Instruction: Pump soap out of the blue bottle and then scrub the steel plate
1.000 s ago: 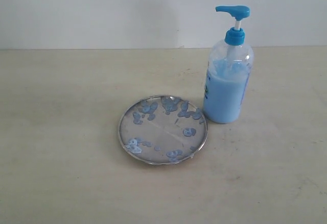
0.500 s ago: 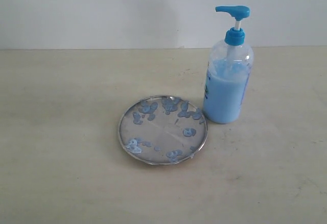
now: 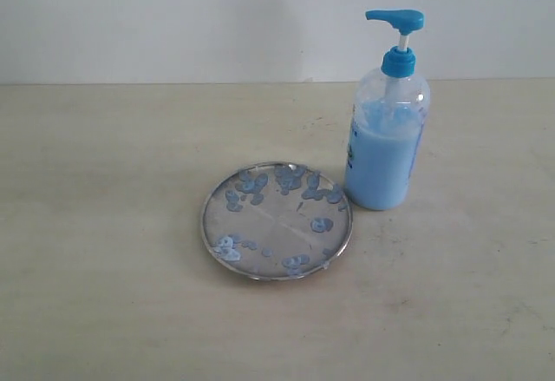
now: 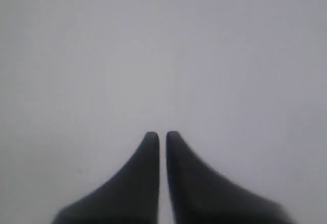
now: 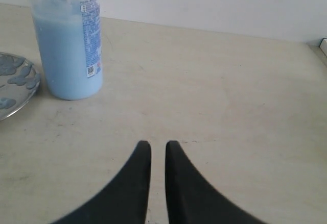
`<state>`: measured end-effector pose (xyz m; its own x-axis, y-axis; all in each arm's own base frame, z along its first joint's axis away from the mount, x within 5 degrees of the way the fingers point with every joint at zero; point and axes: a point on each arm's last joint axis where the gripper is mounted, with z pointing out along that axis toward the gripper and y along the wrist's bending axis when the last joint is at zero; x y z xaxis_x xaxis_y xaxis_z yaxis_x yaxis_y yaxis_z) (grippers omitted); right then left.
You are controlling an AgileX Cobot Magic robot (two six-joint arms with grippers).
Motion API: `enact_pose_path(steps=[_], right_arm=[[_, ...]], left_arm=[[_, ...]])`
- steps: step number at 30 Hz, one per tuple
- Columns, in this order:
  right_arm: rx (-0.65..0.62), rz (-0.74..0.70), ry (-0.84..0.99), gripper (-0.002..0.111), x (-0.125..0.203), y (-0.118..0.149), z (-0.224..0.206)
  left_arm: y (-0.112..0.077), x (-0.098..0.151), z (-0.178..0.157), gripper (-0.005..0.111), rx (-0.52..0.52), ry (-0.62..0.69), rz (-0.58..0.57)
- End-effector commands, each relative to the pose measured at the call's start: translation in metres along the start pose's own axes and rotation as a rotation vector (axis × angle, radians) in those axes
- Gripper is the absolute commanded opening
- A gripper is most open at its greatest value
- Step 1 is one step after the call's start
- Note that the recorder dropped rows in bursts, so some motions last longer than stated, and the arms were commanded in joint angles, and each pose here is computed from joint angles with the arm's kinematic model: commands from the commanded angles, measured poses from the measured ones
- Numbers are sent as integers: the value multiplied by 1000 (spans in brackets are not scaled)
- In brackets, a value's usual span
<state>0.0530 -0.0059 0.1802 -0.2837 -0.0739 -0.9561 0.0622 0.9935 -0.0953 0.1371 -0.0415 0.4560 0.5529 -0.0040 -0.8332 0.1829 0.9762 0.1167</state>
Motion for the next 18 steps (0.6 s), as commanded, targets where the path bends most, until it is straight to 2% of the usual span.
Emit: enact_pose_path(steps=[1,3,5,8,11,12,14,16,18], right_arm=[[1,7,-5,1,0,0,0],[1,7,-5,1,0,0,0],[1,7,-5,1,0,0,0],[1,7,-5,1,0,0,0],[1,7,-5,1,0,0,0],[1,7,-5,1,0,0,0],[1,7,-5,1,0,0,0],[1,7,-5,1,0,0,0],[1,7,-5,1,0,0,0]], left_arm=[[-35,111,78,4,196,830,-20],[-48,164,76,4,248,1181,-51],[-64,219,58,4,364,1535,-64],[-80,280,31,4,488,1885,-90],[-91,323,5,4,446,2169,-200],[-95,333,-2,4,443,2243,-234],[-102,344,-9,4,530,2288,-282],[-109,348,-5,4,588,2264,-347],[-117,344,8,4,639,2180,-436]])
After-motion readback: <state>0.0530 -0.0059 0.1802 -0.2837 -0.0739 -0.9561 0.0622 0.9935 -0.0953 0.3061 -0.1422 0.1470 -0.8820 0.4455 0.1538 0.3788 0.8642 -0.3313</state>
